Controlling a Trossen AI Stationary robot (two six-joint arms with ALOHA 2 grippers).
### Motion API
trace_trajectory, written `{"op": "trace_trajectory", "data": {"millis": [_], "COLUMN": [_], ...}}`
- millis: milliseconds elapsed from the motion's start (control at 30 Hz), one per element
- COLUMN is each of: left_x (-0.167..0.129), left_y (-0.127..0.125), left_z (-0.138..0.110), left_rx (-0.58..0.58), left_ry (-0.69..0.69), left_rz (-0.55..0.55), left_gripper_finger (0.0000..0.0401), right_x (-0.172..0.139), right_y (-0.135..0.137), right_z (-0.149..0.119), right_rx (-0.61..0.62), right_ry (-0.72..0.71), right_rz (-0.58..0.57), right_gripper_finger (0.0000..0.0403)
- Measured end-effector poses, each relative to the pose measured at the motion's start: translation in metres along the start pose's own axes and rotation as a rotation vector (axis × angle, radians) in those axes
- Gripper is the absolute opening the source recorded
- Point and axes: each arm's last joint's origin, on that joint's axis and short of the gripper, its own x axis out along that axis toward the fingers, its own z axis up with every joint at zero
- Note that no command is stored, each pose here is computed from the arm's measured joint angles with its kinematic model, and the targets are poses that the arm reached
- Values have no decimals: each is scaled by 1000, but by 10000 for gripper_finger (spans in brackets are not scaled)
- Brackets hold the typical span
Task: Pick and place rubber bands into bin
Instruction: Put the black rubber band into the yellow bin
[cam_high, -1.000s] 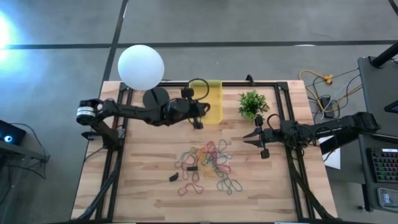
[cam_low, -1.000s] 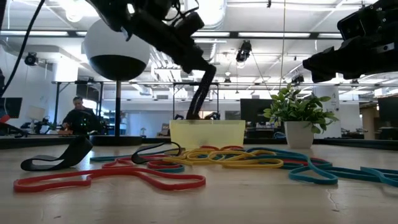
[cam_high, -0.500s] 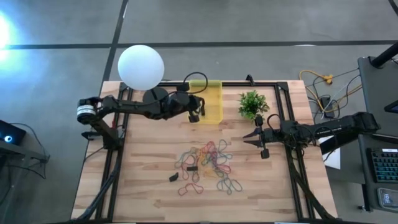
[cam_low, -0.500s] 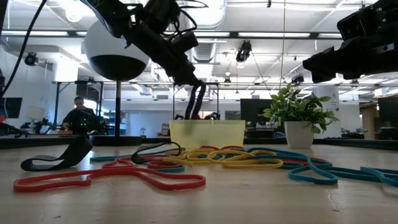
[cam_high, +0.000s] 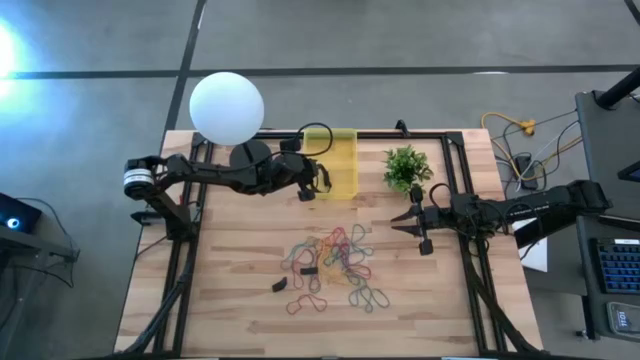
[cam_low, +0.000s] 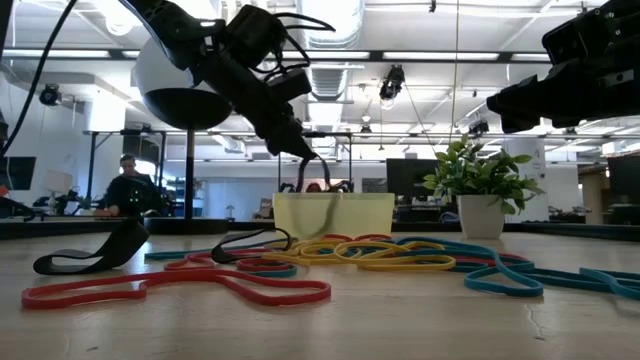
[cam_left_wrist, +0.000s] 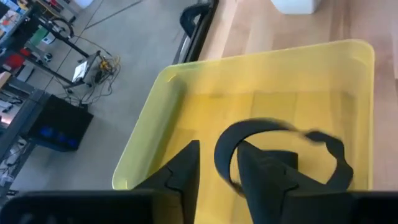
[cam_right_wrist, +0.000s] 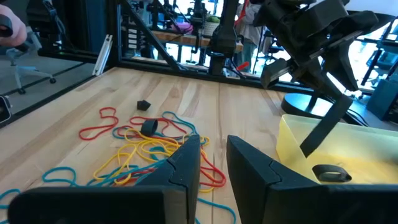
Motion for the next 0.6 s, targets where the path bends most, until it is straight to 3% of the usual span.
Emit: {"op": "trace_trajectory", "data": {"millis": [267,600], "left_x": [-2,-7], "left_y": [3,-1], "left_z": [4,2], "left_rx": [1,-6], "left_ry": [2,77], "left_rz": [-1,-140], "left_gripper_finger": [103,103], "right_x": [0,0], "right_y": [0,0], "right_z": [0,0], "right_rx": [0,-15], "right_ry": [0,1], "right_rz": [0,0], "right_gripper_finger": [68,68]}}
